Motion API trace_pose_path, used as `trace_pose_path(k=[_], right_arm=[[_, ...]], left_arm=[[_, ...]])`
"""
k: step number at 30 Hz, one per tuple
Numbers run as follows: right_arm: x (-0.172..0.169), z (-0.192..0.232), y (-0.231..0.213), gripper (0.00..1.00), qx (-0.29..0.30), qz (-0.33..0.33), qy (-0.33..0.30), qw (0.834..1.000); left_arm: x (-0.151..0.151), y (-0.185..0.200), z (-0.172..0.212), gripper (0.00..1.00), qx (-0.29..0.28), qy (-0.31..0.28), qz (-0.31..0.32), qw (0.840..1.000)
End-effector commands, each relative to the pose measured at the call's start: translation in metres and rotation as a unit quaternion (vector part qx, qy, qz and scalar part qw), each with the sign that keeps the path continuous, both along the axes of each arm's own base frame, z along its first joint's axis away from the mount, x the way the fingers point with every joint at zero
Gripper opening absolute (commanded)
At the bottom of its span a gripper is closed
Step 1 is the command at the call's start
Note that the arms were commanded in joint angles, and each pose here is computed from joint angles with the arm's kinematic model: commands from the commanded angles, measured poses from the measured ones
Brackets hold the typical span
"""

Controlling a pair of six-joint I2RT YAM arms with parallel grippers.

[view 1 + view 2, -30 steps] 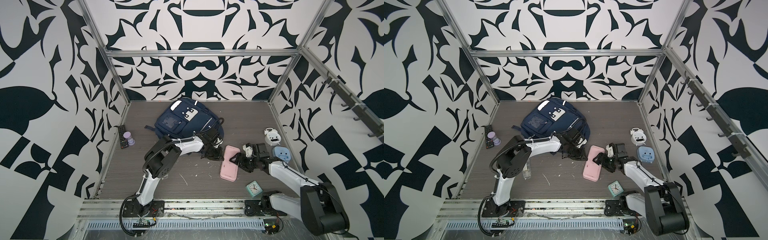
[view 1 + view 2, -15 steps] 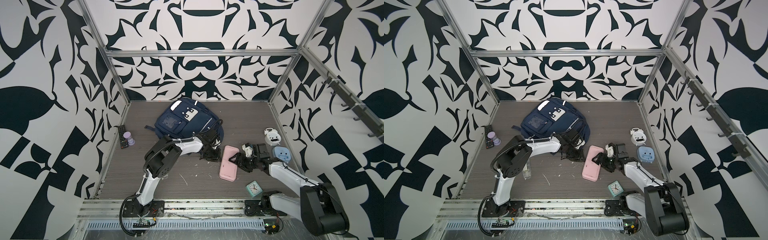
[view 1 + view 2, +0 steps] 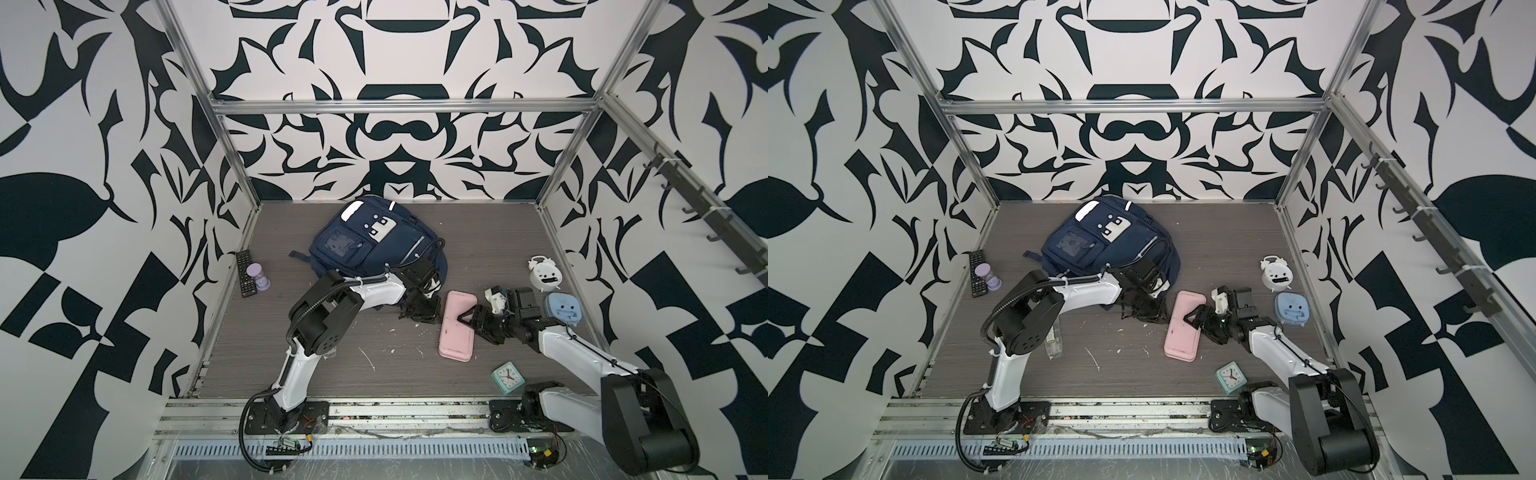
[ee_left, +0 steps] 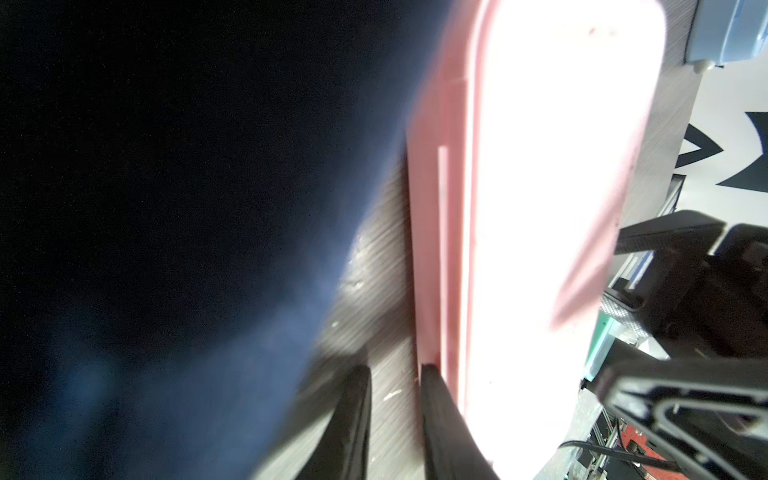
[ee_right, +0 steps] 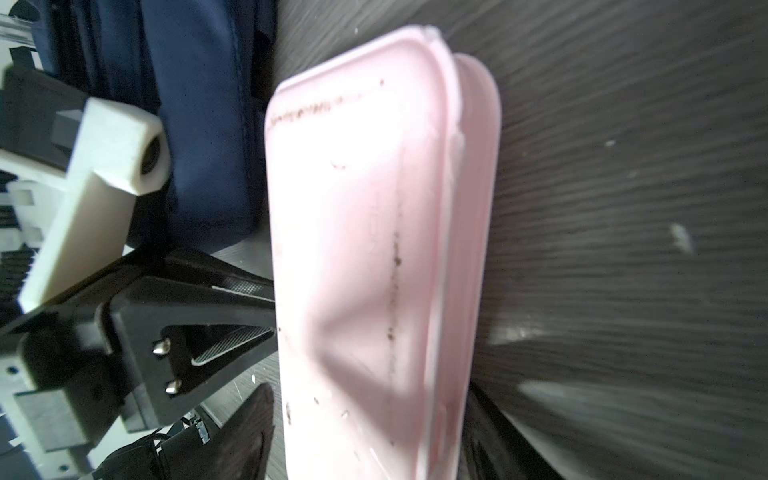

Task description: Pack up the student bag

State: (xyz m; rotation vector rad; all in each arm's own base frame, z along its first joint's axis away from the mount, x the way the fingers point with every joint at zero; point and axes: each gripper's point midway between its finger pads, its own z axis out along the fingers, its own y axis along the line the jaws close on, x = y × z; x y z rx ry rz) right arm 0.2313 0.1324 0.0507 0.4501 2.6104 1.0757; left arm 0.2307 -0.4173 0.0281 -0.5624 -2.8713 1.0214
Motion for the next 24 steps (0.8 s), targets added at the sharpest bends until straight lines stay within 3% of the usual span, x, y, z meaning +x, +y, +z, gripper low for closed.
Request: trace_pose_path(k=[1,24], right_arm=[[0.0078,0.0284,0.0147,0.71,0.045,0.026,-0.049,0.997],[0.0121,0.0266,0.0181,0.51,0.055,0.029,-0.045,0.997]], left_arm=[[-0.0059,0.0091,-0.0223,0.25,0.036,0.023,0.002,0.999],[-0.0033,0.005,-0.0179,0.24,0.03,0.021,0.001,0.999]])
